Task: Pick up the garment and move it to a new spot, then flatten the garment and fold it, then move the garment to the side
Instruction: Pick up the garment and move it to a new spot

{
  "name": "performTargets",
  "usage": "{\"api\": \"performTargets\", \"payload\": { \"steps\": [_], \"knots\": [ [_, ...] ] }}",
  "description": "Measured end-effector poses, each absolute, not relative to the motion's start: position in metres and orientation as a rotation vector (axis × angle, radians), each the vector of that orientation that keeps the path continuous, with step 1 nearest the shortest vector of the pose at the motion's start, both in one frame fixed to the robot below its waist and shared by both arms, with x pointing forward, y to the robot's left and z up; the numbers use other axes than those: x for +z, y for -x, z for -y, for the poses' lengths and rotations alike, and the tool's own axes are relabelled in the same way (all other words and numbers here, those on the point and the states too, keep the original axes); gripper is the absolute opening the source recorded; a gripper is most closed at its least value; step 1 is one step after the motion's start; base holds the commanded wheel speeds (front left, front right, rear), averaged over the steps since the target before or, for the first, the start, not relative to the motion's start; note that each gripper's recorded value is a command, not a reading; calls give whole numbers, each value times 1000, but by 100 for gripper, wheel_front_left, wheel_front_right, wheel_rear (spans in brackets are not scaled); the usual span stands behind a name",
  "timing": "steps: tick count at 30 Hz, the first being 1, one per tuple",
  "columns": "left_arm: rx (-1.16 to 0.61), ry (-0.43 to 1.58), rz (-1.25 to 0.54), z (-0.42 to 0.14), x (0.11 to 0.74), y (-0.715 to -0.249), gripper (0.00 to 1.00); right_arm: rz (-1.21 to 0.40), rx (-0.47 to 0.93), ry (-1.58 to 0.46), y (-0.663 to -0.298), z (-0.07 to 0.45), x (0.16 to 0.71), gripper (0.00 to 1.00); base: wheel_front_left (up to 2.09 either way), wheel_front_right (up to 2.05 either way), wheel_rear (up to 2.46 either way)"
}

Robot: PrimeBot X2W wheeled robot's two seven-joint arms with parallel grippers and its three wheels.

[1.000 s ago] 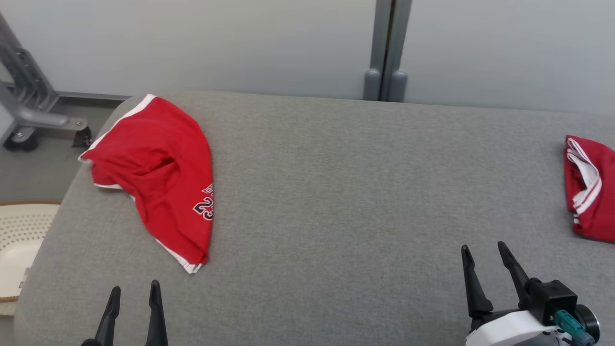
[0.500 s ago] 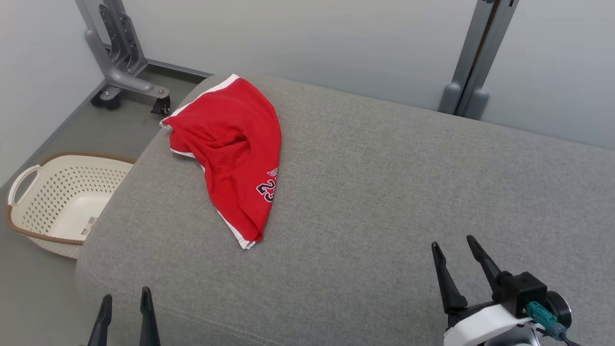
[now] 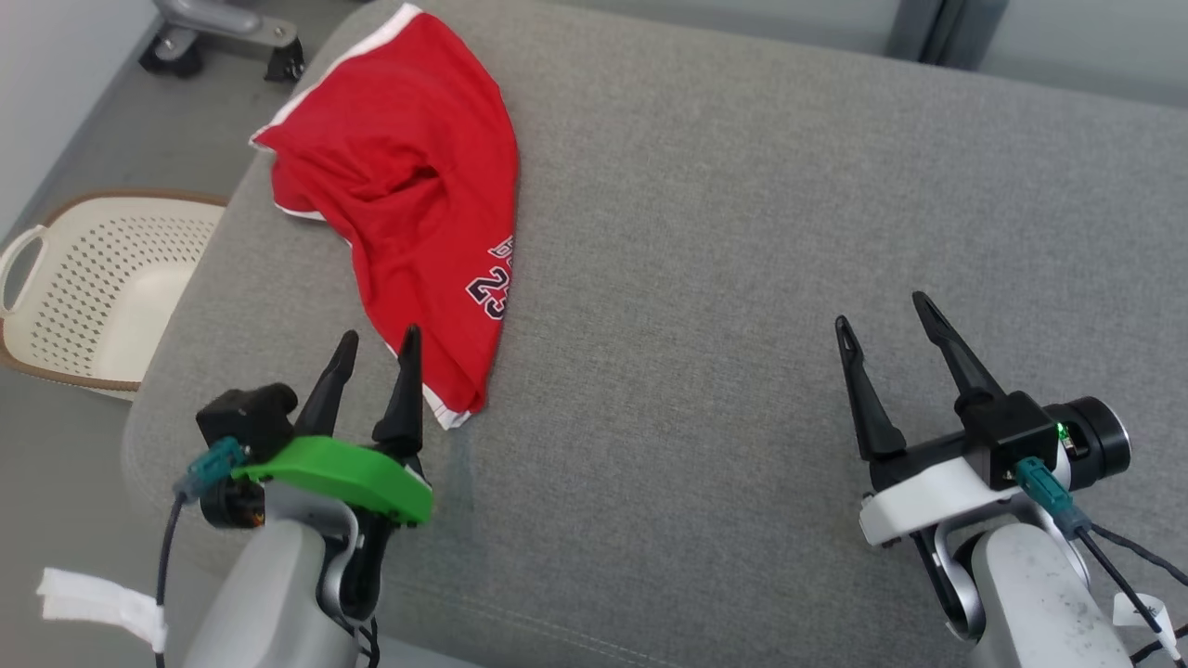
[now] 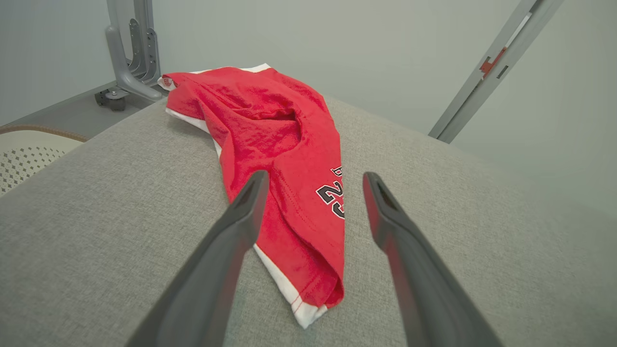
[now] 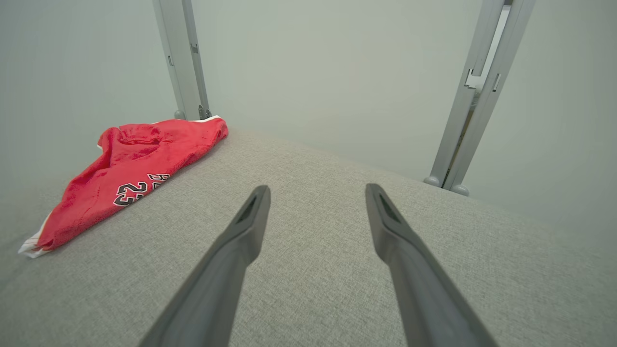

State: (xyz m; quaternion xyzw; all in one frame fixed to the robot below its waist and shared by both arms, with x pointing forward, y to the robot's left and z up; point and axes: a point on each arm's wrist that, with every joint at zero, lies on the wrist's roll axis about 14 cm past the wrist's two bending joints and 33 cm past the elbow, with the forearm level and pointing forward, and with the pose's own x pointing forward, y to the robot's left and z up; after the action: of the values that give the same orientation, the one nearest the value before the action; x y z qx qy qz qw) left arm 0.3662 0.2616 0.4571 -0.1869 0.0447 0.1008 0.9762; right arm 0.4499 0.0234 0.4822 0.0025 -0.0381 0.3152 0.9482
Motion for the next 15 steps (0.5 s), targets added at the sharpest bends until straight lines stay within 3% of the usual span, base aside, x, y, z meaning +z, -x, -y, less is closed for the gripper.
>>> {"api": "performTargets", "payload": {
  "steps": [7,13,14,15],
  "knots": [
    [258,347,-329,-289,391,-396,100,-37,595,-34,-467,-9,430,100,0,0,0],
    [231,360,-505,-277,349,-403,100,-88,527,-43,-466,16,412,100,0,0,0],
    [227,362,-520,-276,347,-404,48,-91,520,-43,-466,18,412,100,0,0,0],
    [217,364,-524,-274,346,-407,4,-92,513,-43,-465,21,412,100,0,0,0]
  ]
}}
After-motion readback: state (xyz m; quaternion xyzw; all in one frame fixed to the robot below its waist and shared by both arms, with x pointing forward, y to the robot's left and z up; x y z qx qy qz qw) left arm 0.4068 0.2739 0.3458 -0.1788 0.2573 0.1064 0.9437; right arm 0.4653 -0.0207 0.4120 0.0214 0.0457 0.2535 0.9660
